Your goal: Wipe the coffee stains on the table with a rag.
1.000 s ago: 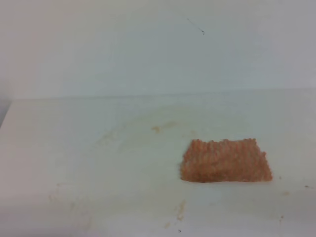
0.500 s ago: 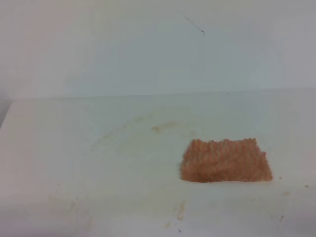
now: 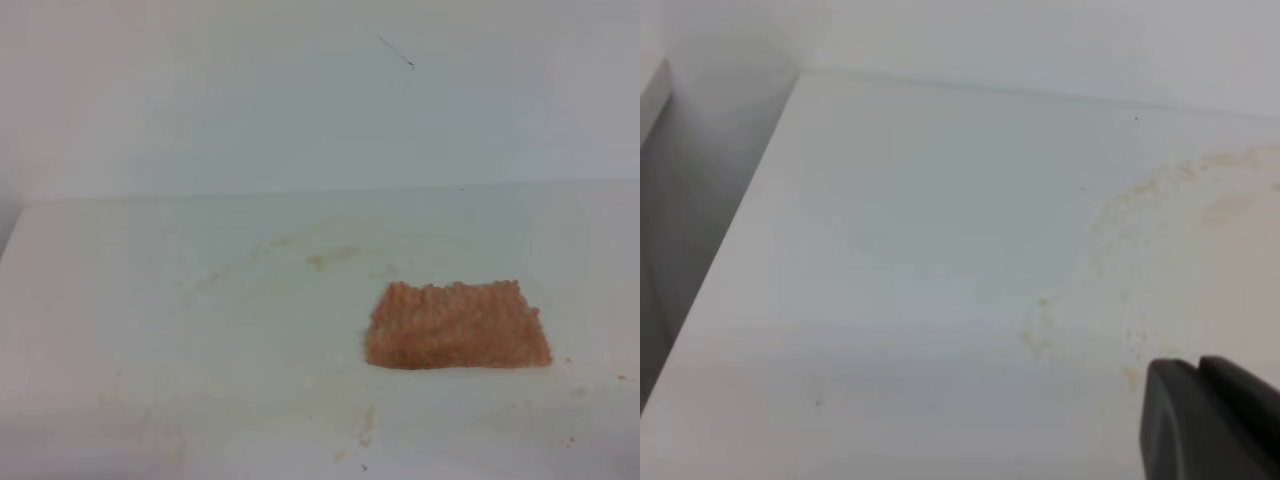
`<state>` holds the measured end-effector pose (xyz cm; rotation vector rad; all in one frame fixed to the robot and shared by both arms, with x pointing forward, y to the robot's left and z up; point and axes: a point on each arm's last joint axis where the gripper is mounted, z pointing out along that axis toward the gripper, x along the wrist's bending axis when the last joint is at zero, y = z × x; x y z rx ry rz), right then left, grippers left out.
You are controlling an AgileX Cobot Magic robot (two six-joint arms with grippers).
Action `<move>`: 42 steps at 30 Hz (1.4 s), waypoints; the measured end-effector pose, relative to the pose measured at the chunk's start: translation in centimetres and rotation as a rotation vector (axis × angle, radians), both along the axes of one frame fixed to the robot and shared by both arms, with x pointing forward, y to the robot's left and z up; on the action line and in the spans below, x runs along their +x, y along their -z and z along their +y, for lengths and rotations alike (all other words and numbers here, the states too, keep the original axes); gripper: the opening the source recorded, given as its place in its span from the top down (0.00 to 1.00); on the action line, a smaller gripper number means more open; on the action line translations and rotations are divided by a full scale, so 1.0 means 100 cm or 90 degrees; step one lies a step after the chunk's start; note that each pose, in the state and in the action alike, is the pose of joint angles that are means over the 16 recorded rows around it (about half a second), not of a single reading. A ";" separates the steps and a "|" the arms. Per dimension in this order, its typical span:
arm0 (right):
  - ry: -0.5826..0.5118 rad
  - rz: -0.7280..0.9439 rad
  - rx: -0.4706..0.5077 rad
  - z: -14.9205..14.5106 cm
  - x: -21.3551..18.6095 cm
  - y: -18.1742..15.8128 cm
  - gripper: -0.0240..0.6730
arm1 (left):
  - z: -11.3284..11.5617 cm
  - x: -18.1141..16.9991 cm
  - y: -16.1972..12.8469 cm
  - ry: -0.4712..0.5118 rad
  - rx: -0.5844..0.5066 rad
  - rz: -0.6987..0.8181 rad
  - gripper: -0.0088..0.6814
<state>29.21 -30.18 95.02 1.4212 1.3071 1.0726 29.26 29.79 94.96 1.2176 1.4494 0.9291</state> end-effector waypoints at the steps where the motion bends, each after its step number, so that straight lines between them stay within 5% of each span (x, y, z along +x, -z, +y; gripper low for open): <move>1: 0.005 0.000 0.002 0.000 0.000 0.000 0.97 | 0.000 0.000 0.000 0.000 0.000 0.000 0.99; 42: 0.027 0.006 0.004 -0.002 0.000 0.001 0.97 | 0.000 0.000 0.000 0.000 0.000 0.000 0.99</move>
